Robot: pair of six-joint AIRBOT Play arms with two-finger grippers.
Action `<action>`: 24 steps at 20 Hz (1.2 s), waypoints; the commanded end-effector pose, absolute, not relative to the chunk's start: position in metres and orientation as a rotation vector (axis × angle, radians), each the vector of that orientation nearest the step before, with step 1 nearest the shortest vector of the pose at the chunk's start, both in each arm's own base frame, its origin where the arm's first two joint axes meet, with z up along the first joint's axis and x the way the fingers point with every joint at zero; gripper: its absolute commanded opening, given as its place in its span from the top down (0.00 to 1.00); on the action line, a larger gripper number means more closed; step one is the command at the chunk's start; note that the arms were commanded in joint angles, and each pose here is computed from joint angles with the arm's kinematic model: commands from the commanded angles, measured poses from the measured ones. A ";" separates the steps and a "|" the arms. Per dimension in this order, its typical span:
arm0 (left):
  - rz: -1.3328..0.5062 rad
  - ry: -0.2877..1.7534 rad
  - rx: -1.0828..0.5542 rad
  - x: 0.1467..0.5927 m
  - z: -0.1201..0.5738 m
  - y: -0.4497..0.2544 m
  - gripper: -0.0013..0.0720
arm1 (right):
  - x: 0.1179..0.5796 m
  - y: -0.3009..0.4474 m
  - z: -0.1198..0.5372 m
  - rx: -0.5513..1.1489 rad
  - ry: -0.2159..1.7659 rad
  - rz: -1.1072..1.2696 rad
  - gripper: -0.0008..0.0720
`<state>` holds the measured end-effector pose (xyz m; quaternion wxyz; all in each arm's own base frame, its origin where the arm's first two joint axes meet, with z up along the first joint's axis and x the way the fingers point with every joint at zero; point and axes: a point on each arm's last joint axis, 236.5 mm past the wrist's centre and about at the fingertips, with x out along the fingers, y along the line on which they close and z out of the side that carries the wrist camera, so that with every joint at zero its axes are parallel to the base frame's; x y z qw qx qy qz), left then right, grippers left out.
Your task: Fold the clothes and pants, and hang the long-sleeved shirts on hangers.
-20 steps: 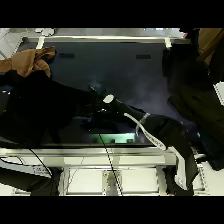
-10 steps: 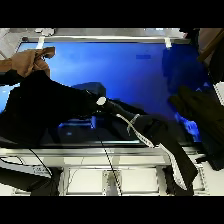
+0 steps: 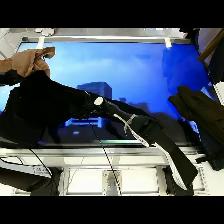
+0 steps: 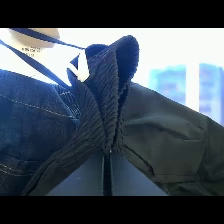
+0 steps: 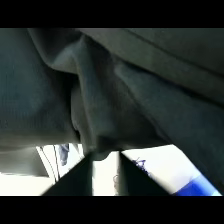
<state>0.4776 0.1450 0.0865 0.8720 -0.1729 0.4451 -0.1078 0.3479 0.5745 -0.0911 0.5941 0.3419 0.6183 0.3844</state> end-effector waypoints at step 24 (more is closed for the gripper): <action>-0.159 0.816 -0.176 0.345 0.263 0.067 0.96 | 0.413 0.242 0.271 -0.023 0.754 0.693 0.98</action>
